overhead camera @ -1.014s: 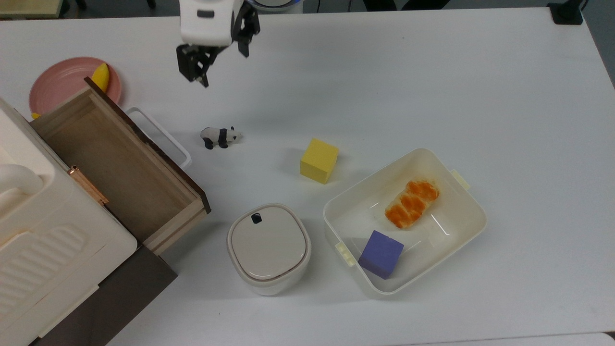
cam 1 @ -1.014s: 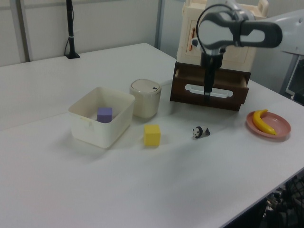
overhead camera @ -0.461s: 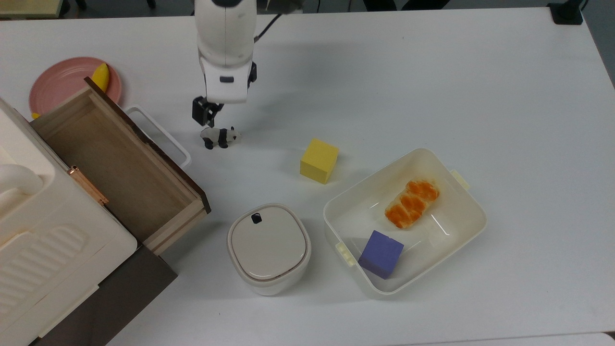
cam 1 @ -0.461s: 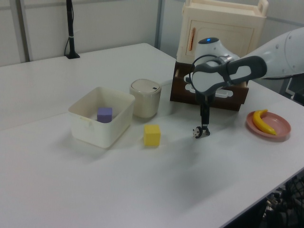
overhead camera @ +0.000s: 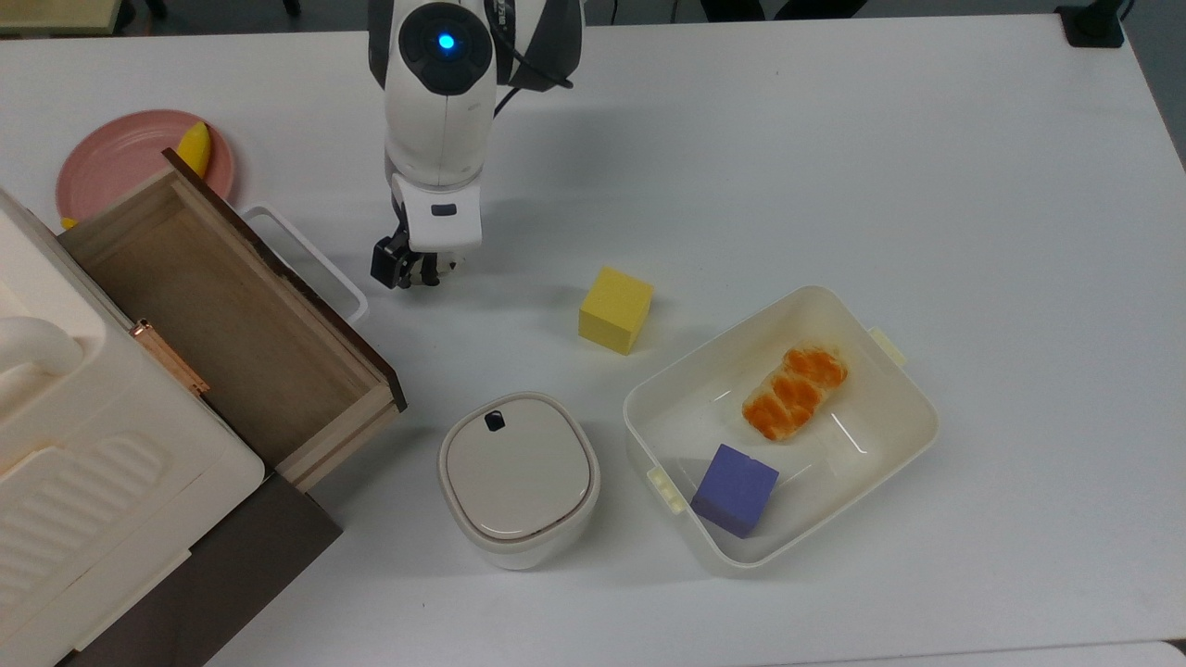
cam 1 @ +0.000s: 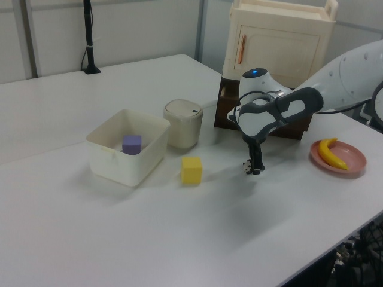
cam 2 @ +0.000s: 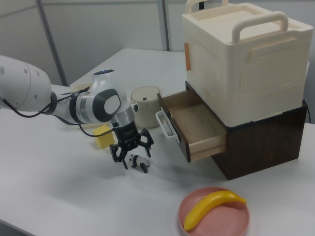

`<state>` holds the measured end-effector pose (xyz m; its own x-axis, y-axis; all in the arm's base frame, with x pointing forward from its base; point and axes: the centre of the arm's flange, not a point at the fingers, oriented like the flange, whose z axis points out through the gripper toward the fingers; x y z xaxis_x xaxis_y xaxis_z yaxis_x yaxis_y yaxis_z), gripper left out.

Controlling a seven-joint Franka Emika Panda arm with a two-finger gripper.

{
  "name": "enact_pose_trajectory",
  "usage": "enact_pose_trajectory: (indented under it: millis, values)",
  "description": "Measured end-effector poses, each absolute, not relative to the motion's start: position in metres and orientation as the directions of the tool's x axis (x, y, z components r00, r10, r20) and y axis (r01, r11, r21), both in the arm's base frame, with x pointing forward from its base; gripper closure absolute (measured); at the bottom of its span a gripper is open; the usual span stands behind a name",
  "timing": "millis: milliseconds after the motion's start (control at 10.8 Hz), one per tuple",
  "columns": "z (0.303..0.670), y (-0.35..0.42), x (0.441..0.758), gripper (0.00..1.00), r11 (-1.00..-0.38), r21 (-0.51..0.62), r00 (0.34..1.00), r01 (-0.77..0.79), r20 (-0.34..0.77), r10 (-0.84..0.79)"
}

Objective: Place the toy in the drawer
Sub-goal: 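Close the gripper on the panda toy, then lift the panda toy and carry it over the open drawer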

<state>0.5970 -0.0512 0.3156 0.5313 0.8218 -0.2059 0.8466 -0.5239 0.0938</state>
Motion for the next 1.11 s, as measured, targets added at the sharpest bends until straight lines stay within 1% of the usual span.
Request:
enact_pose_trajectory:
  millis: [184, 277, 461, 645, 738, 830, 1014, 1106]
  values:
    - [0.316, -0.064, 0.597, 0.00, -0.439, 0.079, 0.445, 0.895, -0.216, 0.869]
    - [0.317, -0.069, 0.597, 0.11, -0.417, 0.074, 0.422, 0.906, -0.218, 0.880]
    - [0.317, -0.070, 0.598, 0.26, -0.405, 0.072, 0.411, 0.911, -0.219, 0.885]
    - [0.321, -0.070, 0.600, 0.54, -0.405, 0.079, 0.412, 0.911, -0.216, 0.885]
    - [0.323, -0.070, 0.601, 0.54, -0.404, 0.083, 0.412, 0.911, -0.214, 0.886]
    - [0.325, -0.068, 0.603, 0.59, -0.402, 0.088, 0.411, 0.912, -0.212, 0.887]
    - [0.326, -0.066, 0.604, 0.63, -0.398, 0.090, 0.408, 0.913, -0.210, 0.889]
    - [0.326, -0.065, 0.604, 0.63, -0.396, 0.090, 0.406, 0.914, -0.210, 0.889]
